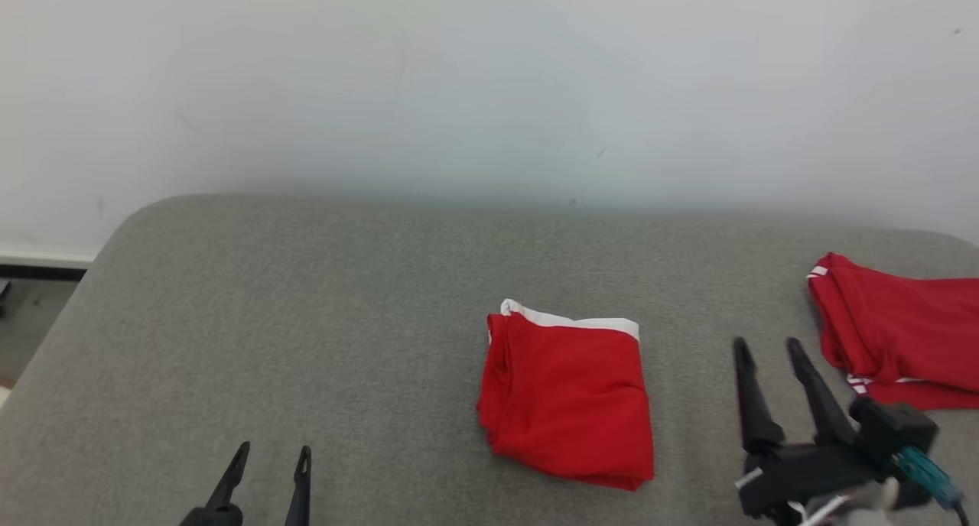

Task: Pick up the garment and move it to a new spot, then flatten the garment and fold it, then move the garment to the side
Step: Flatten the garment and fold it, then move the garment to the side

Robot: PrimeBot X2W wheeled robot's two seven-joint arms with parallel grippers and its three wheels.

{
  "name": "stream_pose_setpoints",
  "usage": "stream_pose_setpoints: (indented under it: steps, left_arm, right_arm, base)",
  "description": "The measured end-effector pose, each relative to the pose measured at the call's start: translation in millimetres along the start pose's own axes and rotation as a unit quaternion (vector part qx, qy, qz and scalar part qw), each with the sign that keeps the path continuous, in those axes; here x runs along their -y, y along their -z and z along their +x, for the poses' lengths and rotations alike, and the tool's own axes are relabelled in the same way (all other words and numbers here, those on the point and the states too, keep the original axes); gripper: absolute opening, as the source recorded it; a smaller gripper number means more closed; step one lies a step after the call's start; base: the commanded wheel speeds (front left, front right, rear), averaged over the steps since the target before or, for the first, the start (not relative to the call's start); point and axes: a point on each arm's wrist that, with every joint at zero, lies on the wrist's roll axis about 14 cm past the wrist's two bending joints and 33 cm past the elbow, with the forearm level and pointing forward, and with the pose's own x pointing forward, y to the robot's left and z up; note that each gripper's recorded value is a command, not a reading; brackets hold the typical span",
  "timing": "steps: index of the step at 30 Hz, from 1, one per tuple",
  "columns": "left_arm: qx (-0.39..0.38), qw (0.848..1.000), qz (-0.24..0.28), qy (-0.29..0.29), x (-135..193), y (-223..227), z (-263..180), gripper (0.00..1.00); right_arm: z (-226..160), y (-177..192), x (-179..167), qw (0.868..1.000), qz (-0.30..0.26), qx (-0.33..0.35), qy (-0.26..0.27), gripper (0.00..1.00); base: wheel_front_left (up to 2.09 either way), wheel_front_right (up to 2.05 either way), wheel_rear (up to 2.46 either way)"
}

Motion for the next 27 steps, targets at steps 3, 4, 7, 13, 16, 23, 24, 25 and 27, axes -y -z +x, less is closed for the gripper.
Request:
stream_pose_setpoints:
  steps: [3, 4, 7, 13, 16, 23, 24, 25, 27]
  left_arm:
    - [0.001, 1.0, 0.002, 0.004, 2.0, -0.7, -1.5, 1.0]
    - [0.001, 1.0, 0.003, 0.004, 3.1, -1.0, -1.8, 1.0]
    - [0.003, 1.0, 0.007, 0.006, 4.0, -2.6, -2.7, 1.0]
    - [0.005, 1.0, 0.012, 0.01, 8.0, -4.7, -4.2, 1.0]
    - [0.008, 1.0, 0.017, 0.013, 8.1, -8.1, -2.3, 1.0]
    - [0.009, 1.0, 0.024, 0.01, 5.3, -11.1, -1.6, 1.0]
    - [0.01, 1.0, 0.025, 0.01, 4.9, -11.9, -1.6, 1.0]
    - [0.012, 1.0, 0.025, 0.01, 5.0, -12.8, -1.7, 1.0]
    - [0.013, 1.0, 0.025, 0.009, 4.8, -14.1, -2.2, 1.0]
  right_arm:
    - [-22.1, -5.6, 24.2, 0.999, -0.011, 0.01, 0.04, 1.0]
    - [-29.9, -7.1, 31.8, 0.998, -0.016, 0.013, 0.053, 1.0]
    - [-50.2, -9.3, 46.1, 0.996, -0.029, 0.017, 0.082, 1.0]
    - [-87.0, -9.9, 60.5, 0.991, -0.034, 0.022, 0.127, 1.0]
    - [-94.9, -6.9, 58.9, 0.99, -0.031, 0.02, 0.133, 1.0]
    - [-97.2, 4.0, 44.6, 0.993, -0.025, 0.006, 0.119, 1.0]
    - [-97.1, 4.9, 43.1, 0.993, -0.026, 0.004, 0.117, 1.0]
    - [-96.9, 5.8, 41.8, 0.993, -0.026, 0.003, 0.115, 1.0]
    - [-96.5, 6.9, 39.9, 0.993, -0.024, 0.002, 0.112, 1.0]
  base:
    - [0.0, 0.0, 0.0]
    - [0.0, 0.0, 0.0]
    - [0.0, 0.0, 0.0]
    - [0.0, 0.0, 0.0]
    - [0.0, 0.0, 0.0]
    - [0.0, 0.0, 0.0]
    - [0.0, 0.0, 0.0]
    - [0.0, 0.0, 0.0]
    - [0.0, 0.0, 0.0]
